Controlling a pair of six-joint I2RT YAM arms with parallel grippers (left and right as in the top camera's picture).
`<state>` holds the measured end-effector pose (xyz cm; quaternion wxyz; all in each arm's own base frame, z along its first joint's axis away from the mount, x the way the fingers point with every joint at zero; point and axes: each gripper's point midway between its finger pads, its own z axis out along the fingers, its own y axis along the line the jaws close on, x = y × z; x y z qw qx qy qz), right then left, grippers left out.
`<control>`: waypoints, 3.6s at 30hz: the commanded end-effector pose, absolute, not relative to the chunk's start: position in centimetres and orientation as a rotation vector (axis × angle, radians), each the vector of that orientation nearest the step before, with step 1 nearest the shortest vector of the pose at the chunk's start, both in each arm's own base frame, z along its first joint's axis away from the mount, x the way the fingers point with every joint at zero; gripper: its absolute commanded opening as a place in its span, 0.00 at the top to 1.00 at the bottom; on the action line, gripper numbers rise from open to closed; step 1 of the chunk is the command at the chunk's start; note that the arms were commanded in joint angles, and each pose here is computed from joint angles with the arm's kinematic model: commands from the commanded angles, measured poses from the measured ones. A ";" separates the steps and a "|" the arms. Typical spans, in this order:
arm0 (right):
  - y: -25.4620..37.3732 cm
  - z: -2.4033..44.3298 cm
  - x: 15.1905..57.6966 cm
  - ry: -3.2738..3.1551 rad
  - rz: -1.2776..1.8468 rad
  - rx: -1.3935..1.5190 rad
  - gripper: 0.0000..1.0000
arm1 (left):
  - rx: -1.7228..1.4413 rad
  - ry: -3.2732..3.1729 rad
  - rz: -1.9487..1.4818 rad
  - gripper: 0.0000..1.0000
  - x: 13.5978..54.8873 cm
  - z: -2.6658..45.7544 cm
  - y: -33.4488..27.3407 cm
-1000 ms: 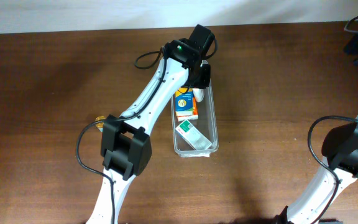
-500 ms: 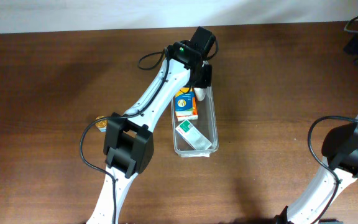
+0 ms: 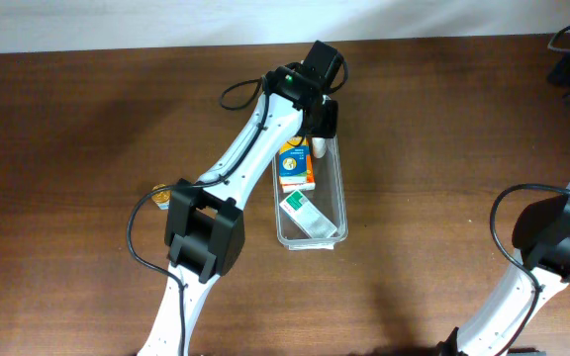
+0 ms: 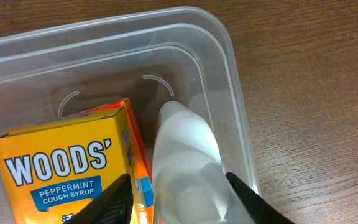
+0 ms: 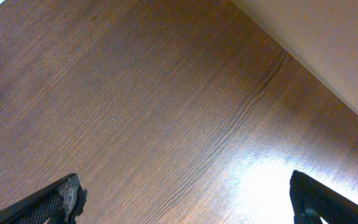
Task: Pack container
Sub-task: 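Lower the spray bottle into the container's back corner and release, then move the left gripper back to the gold-lidded jar, then lower the left gripper onto the jar and grasp it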
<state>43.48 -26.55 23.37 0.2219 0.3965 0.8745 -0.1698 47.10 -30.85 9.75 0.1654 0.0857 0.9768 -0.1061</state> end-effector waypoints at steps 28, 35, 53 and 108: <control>-27.0 22.9 43.2 2.425 -0.498 1.104 0.02 | 0.159 2.403 0.006 0.04 49.6 30.3 -18.1; -27.0 22.9 43.2 2.425 -0.498 1.104 0.02 | 0.094 2.529 0.059 0.01 48.6 28.7 -12.8; -27.0 22.9 43.2 2.425 -0.499 1.104 0.02 | 0.019 2.729 0.031 0.01 45.5 27.5 -3.9; -27.0 22.9 43.2 2.425 -0.498 1.104 0.02 | -0.130 3.329 -0.023 0.01 36.7 2.3 1.6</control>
